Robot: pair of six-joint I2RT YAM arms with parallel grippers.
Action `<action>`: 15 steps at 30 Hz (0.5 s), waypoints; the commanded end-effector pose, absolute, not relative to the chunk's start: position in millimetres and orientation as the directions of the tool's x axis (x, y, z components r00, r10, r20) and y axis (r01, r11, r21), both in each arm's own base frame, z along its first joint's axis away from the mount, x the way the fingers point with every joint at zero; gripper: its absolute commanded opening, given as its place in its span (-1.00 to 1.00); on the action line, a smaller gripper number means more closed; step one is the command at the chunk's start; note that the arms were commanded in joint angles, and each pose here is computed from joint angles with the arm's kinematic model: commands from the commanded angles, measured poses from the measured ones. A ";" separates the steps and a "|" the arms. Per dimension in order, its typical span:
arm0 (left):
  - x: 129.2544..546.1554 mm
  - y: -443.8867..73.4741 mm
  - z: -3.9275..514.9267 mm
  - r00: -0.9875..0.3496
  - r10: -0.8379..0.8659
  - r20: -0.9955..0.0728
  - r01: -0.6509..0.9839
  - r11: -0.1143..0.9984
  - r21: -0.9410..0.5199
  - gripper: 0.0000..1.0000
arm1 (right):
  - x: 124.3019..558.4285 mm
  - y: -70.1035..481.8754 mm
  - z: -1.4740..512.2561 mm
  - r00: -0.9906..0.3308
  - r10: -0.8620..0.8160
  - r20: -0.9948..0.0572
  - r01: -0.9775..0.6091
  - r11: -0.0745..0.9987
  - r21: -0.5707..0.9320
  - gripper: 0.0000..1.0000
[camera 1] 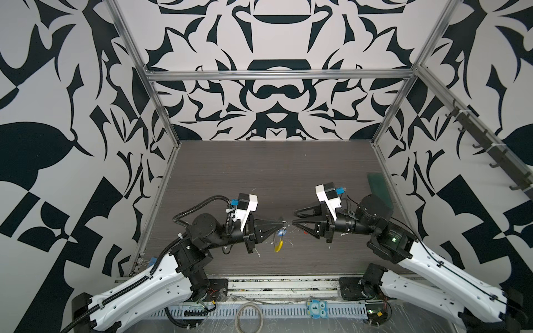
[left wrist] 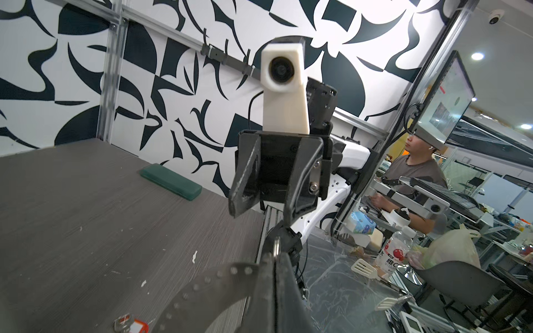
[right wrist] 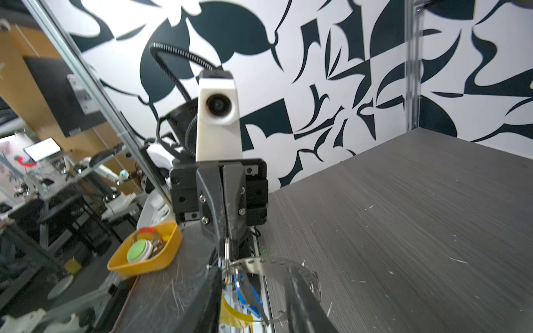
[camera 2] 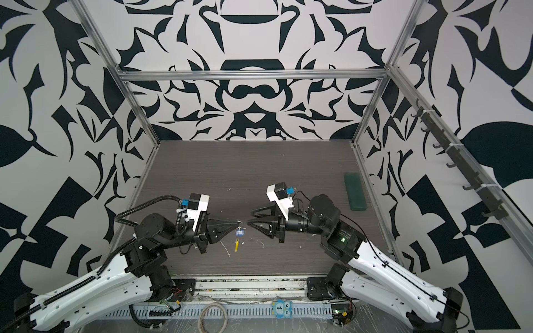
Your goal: Remove the keys from the keyring
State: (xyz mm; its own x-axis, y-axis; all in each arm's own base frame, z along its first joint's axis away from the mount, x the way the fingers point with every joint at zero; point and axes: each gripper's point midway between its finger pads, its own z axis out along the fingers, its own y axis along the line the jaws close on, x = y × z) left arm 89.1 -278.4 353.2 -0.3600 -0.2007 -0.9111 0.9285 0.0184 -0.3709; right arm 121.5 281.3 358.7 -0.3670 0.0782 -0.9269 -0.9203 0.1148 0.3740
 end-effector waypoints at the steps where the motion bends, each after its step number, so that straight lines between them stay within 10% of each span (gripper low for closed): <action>1: 84.7 -269.3 386.3 -0.304 -0.342 -0.889 0.950 -0.035 -0.311 -1.00 | 129.1 273.9 401.5 -0.341 0.278 -0.898 -0.920 0.097 0.379 -0.15; 15: 106.5 -267.9 390.5 -0.311 -0.482 -0.820 0.936 -0.005 -0.352 -1.00 | 107.4 289.6 419.3 -0.329 0.365 -0.871 -0.938 -0.023 0.345 -0.09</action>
